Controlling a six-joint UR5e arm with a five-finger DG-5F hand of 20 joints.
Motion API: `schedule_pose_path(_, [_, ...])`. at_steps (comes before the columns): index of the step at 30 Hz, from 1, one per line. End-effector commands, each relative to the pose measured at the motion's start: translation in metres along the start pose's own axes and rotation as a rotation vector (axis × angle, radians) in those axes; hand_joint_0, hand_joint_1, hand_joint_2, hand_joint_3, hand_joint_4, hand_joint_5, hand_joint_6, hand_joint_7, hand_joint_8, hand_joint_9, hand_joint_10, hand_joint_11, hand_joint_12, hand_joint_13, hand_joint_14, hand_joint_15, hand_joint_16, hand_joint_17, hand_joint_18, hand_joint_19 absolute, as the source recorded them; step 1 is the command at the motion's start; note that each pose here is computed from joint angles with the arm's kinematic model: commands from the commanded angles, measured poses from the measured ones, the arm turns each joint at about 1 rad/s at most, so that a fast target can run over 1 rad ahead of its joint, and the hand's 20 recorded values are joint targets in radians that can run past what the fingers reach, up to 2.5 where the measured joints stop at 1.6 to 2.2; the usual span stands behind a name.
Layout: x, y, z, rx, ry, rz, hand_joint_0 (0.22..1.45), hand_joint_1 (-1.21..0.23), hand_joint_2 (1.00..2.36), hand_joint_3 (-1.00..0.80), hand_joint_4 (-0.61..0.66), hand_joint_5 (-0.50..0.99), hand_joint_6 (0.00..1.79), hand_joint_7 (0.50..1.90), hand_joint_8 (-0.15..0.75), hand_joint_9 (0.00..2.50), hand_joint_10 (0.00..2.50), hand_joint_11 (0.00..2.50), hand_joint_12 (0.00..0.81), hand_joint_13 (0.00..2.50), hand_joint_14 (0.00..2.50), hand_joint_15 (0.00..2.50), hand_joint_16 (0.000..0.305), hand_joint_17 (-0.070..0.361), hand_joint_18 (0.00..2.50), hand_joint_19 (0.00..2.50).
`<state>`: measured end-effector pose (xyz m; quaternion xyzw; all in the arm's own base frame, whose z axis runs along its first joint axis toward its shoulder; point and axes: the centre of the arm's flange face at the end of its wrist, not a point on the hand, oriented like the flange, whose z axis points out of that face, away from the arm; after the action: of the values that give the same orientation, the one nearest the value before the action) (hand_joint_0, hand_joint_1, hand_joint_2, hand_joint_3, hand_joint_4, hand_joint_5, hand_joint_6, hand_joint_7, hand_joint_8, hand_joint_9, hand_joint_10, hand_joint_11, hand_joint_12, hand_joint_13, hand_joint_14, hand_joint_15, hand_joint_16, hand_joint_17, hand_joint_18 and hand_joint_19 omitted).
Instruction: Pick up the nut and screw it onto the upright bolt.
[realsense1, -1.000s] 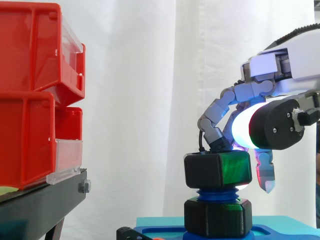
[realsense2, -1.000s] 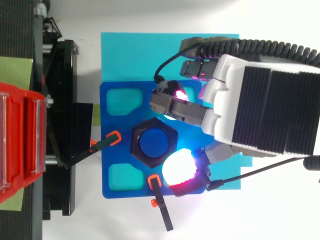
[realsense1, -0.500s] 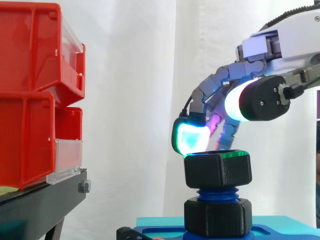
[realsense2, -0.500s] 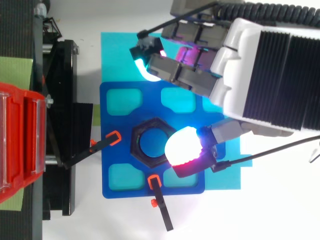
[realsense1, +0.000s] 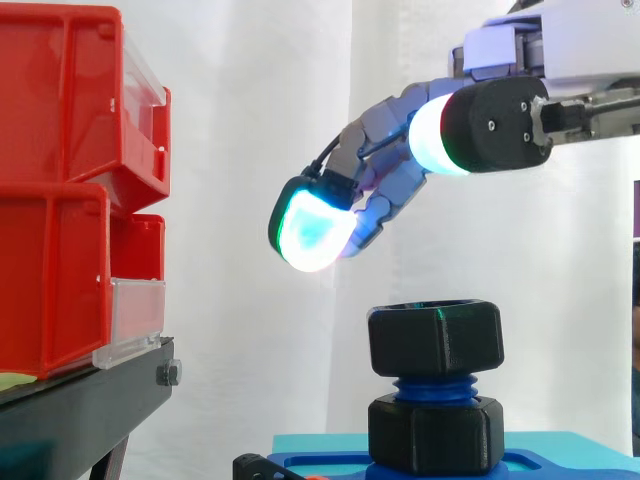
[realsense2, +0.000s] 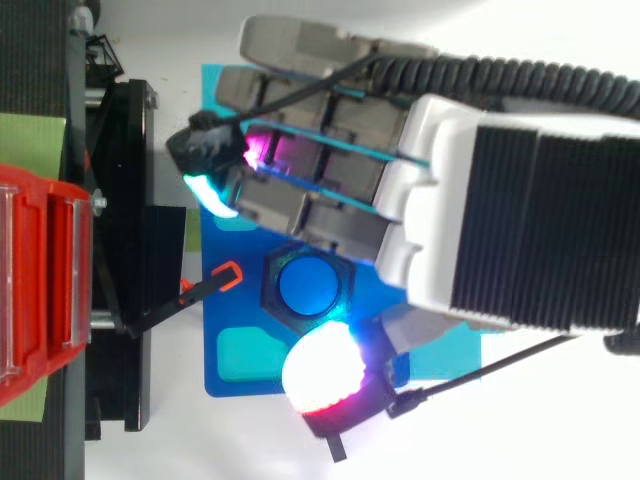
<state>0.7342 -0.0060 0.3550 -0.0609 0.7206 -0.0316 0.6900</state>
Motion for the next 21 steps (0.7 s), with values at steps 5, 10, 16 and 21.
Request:
schedule_pose_path(5, [0.011, 0.018, 0.004, -0.016, -0.036, 0.029, 0.5, -0.02, 1.0, -0.5, 0.2, -0.15, 0.5, 0.64, 0.217, 0.54, 0.0, 0.0, 0.314, 0.34, 0.0, 0.0, 0.037, 0.083, 0.02, 0.0])
schedule_pose_path(10, [0.013, 0.024, 0.001, -0.028, -0.013, 0.039, 0.51, -0.02, 1.0, -0.5, 0.21, -0.13, 0.5, 0.71, 0.226, 0.55, 0.0, 0.0, 0.318, 0.36, 0.0, 0.0, 0.037, 0.083, 0.02, 0.0])
schedule_pose_path(16, [0.015, 0.025, -0.002, -0.032, 0.017, 0.039, 0.51, -0.03, 1.0, -0.5, 0.22, -0.11, 0.5, 0.77, 0.237, 0.57, 0.0, 0.0, 0.321, 0.38, 0.0, 0.0, 0.037, 0.082, 0.04, 0.0])
schedule_pose_path(21, [0.018, 0.025, -0.004, -0.034, 0.04, 0.035, 0.52, -0.06, 1.0, -0.5, 0.23, -0.1, 0.5, 0.8, 0.24, 0.58, 0.0, 0.0, 0.317, 0.4, 0.0, 0.0, 0.036, 0.082, 0.06, 0.0])
